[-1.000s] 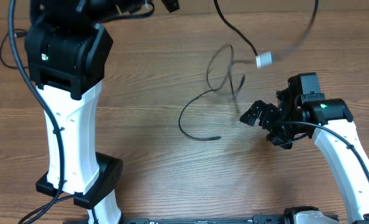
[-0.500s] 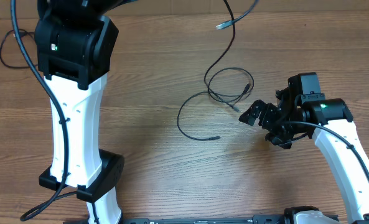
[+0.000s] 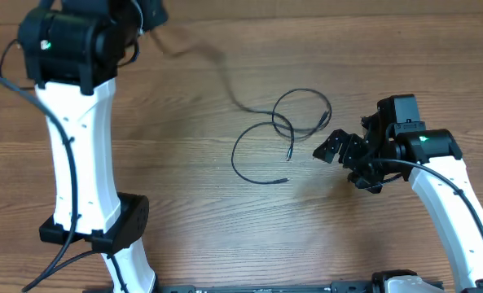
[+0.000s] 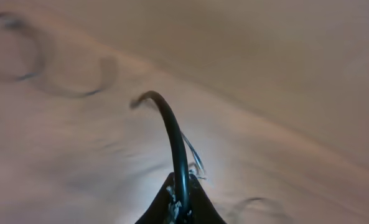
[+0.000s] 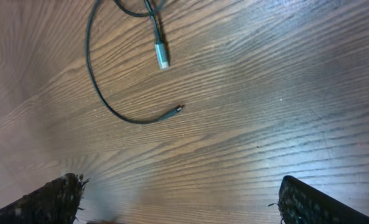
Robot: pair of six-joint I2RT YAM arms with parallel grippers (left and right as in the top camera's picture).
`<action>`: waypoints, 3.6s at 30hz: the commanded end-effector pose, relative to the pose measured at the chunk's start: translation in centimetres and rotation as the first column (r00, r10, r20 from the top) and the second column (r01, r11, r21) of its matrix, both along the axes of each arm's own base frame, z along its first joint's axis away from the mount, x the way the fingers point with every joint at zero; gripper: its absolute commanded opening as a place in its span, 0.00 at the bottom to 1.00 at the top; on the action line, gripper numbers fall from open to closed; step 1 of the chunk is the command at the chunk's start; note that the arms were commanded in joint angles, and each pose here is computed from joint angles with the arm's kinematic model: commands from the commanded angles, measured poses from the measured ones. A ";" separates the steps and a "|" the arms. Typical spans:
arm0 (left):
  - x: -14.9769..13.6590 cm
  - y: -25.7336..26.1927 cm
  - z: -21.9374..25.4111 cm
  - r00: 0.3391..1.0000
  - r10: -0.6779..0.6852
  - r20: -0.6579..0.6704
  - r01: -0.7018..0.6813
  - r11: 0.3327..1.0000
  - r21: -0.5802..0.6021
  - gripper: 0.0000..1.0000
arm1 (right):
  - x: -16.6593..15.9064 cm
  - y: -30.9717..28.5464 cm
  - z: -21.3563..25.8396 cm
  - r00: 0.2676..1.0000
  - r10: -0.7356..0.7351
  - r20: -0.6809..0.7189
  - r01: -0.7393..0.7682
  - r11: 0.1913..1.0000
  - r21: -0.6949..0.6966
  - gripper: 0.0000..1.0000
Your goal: Untangle cables
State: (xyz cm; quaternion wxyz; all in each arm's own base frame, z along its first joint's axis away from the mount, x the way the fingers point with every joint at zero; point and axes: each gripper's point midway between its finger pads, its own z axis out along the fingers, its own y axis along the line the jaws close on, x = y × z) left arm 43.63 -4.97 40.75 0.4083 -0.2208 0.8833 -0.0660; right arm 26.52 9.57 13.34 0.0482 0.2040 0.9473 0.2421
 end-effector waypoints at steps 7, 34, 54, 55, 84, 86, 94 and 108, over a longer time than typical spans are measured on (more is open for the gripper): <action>-1.7 4.5 -8.5 0.938 0.187 -0.291 -0.100 0.952 0.290 0.05 | -0.4 0.0 -0.2 1.000 0.002 -0.015 -0.002 1.000 -0.006 1.00; 1.2 -3.6 -18.3 0.849 -0.301 -0.434 0.342 0.940 0.017 0.82 | -0.4 0.0 -0.2 1.000 0.001 -0.014 -0.001 1.000 -0.006 1.00; 3.0 -4.3 -26.2 0.479 -0.603 -0.638 0.845 0.514 0.148 0.91 | -0.5 0.0 -0.2 1.000 0.002 -0.022 -0.002 1.000 -0.006 1.00; 3.2 -3.7 -27.1 0.471 -0.577 -0.667 0.847 0.508 0.158 0.89 | -0.6 0.0 -0.3 1.000 0.002 -0.024 -0.002 1.000 -0.007 1.00; 3.7 -2.0 -37.5 0.343 -0.540 -0.769 0.844 0.536 0.000 0.04 | -0.1 0.1 -0.1 1.000 0.001 -0.003 -0.001 1.000 -0.005 1.00; 4.1 -2.1 -36.0 0.378 -0.538 -0.753 0.829 0.559 0.017 0.04 | -0.1 0.1 -0.1 1.000 0.001 -0.003 -0.001 1.000 -0.005 1.00; 6.3 -4.5 -21.1 0.657 -0.560 -0.505 0.697 0.706 0.124 0.04 | -0.3 0.0 -0.2 1.000 0.001 -0.013 -0.001 1.000 -0.006 1.00; -3.3 -12.0 4.9 0.473 -0.856 0.209 0.834 0.512 0.207 0.04 | -0.4 0.1 -0.2 1.000 0.002 -0.014 -0.002 1.000 -0.005 1.00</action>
